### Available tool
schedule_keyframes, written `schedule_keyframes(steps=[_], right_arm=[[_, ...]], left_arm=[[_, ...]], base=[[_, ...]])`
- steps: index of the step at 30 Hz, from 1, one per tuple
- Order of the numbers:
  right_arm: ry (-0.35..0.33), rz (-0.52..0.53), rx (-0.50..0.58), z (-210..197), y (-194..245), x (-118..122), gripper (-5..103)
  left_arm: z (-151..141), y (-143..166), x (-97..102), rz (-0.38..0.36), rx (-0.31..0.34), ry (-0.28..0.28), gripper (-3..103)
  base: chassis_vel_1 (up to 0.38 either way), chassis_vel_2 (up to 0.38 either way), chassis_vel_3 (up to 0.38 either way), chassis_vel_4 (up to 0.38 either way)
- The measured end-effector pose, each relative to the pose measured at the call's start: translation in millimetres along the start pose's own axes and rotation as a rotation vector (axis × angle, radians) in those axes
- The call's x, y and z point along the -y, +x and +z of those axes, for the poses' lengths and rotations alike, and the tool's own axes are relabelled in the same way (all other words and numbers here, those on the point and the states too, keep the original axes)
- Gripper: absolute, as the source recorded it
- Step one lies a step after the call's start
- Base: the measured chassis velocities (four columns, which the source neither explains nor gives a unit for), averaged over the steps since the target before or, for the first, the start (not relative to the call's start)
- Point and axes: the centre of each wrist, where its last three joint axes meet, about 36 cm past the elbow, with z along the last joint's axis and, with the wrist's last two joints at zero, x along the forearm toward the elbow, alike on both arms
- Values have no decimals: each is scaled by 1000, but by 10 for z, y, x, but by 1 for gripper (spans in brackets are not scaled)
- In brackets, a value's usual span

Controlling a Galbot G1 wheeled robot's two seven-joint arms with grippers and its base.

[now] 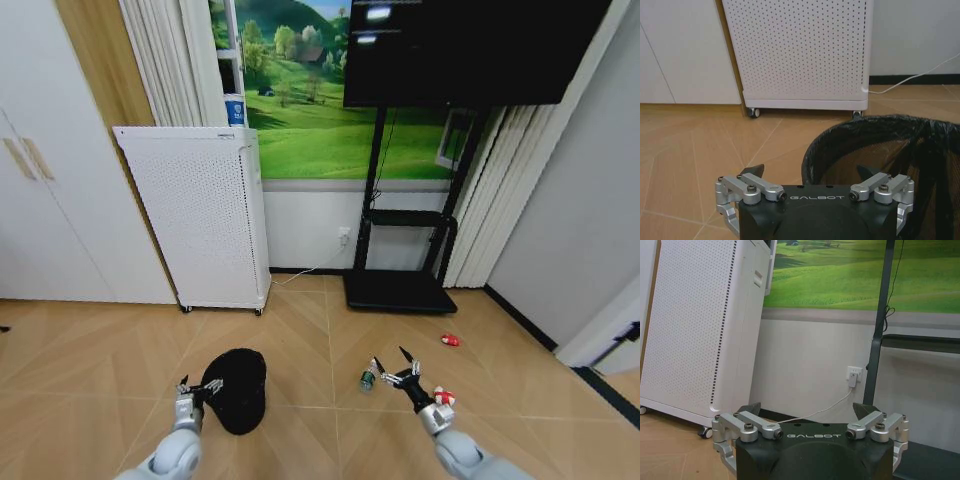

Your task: Pick up the trash bin and place the garbage on the floor into it.

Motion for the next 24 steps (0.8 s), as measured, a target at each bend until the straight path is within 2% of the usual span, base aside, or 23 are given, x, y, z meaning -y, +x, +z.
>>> schedule_keyframes(steps=[5,13,16,18,19,21,22,24], right_arm=[[-9,3,0,2,42,-35,100],[-18,19,2,-16,123,-63,100],[-19,31,7,-36,130,-54,100],[-17,42,11,-57,136,-28,100],[-17,42,11,-57,136,-28,100],[-22,55,12,-75,161,-22,100],[-22,55,12,-75,161,-22,100],[-29,65,5,-69,220,-39,100]], left_arm=[[89,-10,-34,5,-6,5,100],[30,-105,2,8,10,18,100],[63,-89,3,10,2,13,94],[124,-62,10,15,-10,9,85],[124,-62,10,15,-10,9,85],[196,-62,9,20,-20,9,74],[196,-62,9,20,-20,9,74],[229,-84,20,22,-15,16,63]], base=[[0,0,0,0],[0,0,0,0],[0,0,0,0],[0,0,0,0],[0,0,0,0],[0,0,0,0],[0,0,0,0],[0,0,0,0]])
